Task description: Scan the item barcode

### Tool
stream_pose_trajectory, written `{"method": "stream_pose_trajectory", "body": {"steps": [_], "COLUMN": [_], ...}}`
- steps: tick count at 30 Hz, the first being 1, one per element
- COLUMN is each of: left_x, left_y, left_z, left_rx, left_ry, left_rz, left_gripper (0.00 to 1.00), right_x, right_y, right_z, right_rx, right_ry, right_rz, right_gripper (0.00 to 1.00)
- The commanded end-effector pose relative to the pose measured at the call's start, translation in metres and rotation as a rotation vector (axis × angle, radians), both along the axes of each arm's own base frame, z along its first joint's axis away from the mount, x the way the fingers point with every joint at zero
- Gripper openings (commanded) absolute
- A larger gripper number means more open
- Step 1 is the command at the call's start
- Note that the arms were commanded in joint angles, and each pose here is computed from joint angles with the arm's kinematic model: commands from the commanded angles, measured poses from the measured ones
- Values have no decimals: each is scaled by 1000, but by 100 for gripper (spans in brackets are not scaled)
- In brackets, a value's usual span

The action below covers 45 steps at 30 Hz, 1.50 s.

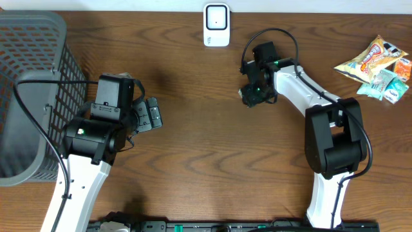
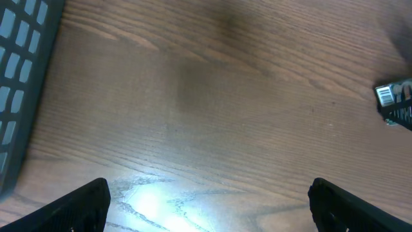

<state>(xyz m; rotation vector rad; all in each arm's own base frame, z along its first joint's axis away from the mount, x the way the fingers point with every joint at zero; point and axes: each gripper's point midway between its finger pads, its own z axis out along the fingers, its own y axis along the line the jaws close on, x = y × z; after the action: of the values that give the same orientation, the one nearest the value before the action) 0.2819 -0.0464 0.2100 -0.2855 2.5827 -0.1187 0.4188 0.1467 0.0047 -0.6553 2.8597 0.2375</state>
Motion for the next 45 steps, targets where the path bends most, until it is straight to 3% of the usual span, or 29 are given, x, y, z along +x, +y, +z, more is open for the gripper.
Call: {"method": "stream_pose_trajectory", "body": {"steps": [1,17,45], "left_x": [2,2,2], "left_y": [0,0,0], "left_z": [3,3,3], "left_rx": [-8,-7,-8], "left_ry": [-7,-7,-7], "left_rz": [9,9,9], "left_gripper": [98,98,98], "right_x": [-12,-30,-34], "right_y": [33,55,58], "right_z": [23,193,202], "right_rx": [266,1197,1248], "right_ry": [71,122,126], "right_rz": [9,148,177], "right_gripper": [54,51,51]}}
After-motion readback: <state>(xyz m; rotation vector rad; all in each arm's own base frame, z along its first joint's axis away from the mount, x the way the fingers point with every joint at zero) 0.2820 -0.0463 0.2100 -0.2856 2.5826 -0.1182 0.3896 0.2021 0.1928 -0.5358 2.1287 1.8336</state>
